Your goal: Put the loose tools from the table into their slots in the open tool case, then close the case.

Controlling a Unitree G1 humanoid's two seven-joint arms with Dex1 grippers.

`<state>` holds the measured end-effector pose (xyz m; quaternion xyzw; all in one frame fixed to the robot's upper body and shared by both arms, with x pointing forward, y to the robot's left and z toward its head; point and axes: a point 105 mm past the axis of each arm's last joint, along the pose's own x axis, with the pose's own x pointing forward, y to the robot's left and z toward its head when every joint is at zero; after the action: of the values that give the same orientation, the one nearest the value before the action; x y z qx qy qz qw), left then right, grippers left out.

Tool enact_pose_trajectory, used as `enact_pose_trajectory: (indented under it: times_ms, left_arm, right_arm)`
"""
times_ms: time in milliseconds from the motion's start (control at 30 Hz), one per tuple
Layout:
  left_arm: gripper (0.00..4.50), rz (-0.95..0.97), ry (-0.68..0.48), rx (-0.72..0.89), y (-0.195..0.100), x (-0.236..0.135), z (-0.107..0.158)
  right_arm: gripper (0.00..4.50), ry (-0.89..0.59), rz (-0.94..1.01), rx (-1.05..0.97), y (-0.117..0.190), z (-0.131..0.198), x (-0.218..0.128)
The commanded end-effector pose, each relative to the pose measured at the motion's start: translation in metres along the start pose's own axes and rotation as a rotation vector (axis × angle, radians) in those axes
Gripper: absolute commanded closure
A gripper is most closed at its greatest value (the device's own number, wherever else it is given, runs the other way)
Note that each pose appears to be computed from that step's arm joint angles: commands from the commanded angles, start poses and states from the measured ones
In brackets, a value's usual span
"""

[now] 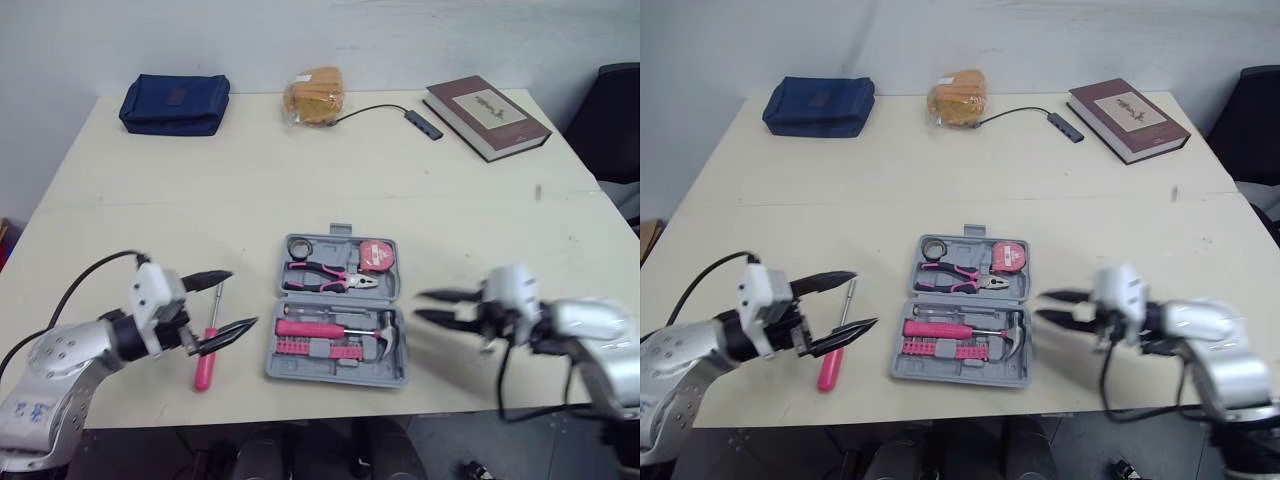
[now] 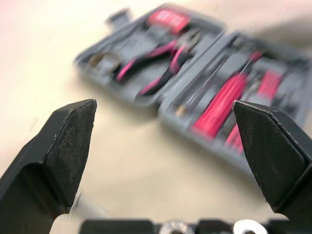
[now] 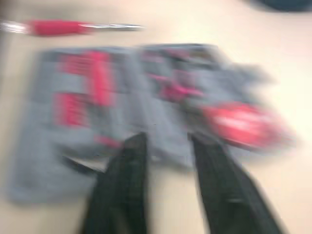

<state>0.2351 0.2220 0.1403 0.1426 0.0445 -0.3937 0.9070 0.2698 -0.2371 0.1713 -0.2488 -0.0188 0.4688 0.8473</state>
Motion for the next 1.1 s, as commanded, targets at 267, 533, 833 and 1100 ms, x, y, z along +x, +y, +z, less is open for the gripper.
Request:
enact_pose_trajectory:
  times_ms: [267, 533, 833, 1100]
  left_arm:
    - [0.00, 0.633, 0.090, 0.006, 0.057, -0.130, -0.049]
    - [0.00, 0.920, 0.196, -0.039, 0.071, -0.201, -0.082]
    - [0.00, 0.811, 0.084, -0.068, 0.067, -0.155, -0.075]
    - [0.00, 0.594, 0.092, -0.138, 0.033, -0.106, -0.046]
  right_arm:
    - [0.04, 0.352, -0.581, -0.049, -0.036, -0.081, -0.171]
    - [0.04, 0.530, -0.840, -0.017, -0.030, -0.098, -0.234]
    - [0.04, 0.299, -0.769, 0.037, -0.037, -0.097, -0.187]
    - [0.04, -0.061, -0.299, 0.020, -0.031, -0.042, -0.068]
